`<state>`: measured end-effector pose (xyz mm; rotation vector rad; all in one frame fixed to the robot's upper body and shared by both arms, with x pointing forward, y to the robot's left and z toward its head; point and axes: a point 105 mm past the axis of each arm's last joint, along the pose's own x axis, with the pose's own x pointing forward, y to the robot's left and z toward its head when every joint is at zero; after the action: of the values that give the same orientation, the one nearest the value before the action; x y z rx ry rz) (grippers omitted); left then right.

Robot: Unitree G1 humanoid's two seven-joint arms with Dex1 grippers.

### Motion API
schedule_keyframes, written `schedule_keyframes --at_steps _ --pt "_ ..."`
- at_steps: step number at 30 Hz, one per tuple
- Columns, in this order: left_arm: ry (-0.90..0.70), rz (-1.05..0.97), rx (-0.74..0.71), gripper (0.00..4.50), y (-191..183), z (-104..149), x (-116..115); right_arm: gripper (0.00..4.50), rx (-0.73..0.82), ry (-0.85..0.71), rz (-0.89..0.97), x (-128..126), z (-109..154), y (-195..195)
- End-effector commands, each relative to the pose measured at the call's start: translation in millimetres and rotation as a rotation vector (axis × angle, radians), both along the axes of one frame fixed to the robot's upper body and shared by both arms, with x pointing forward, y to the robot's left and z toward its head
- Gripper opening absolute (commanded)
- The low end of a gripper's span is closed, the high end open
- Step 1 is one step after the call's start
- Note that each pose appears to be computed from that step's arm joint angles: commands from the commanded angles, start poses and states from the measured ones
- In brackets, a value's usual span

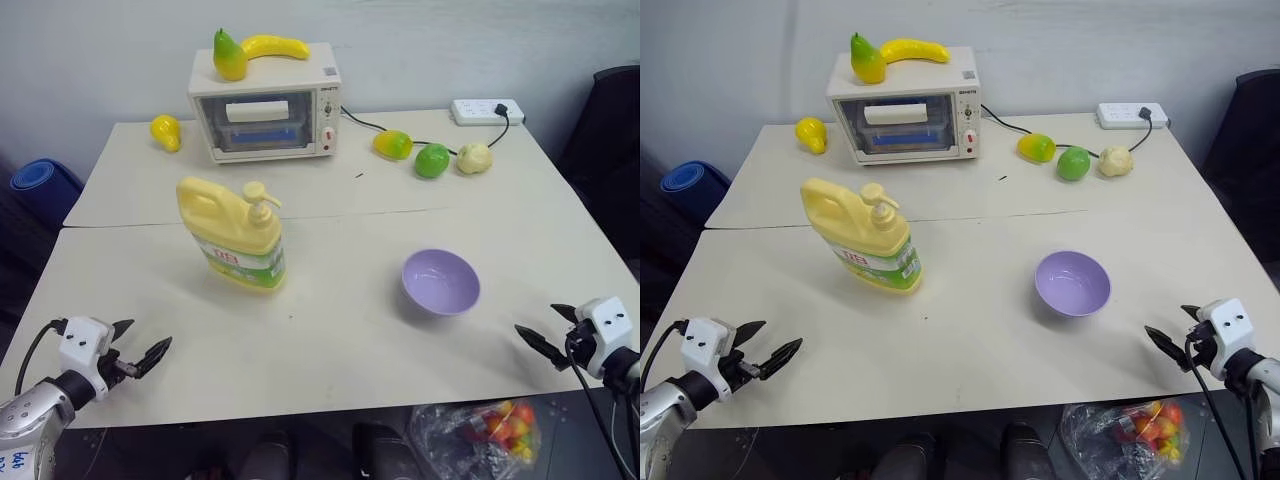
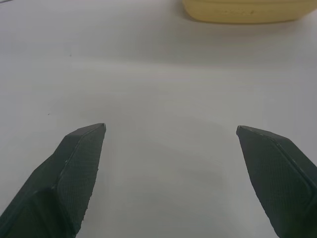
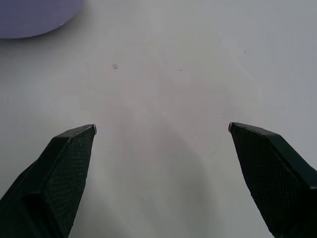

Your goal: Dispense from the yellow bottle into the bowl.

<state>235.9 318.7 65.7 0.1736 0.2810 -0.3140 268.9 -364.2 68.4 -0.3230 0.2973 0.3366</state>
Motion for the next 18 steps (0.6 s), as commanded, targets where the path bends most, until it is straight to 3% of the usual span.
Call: schedule_keyframes --at_steps 1,18 --pt "-0.051 -0.001 0.011 4.49 -1.8 12.7 0.9 4.50 -0.033 -0.021 0.015 0.5 12.3 -1.1" --pt "-0.092 0.046 -0.031 4.49 1.2 16.7 6.6 4.50 0.030 -0.014 0.036 4.2 17.3 9.2"
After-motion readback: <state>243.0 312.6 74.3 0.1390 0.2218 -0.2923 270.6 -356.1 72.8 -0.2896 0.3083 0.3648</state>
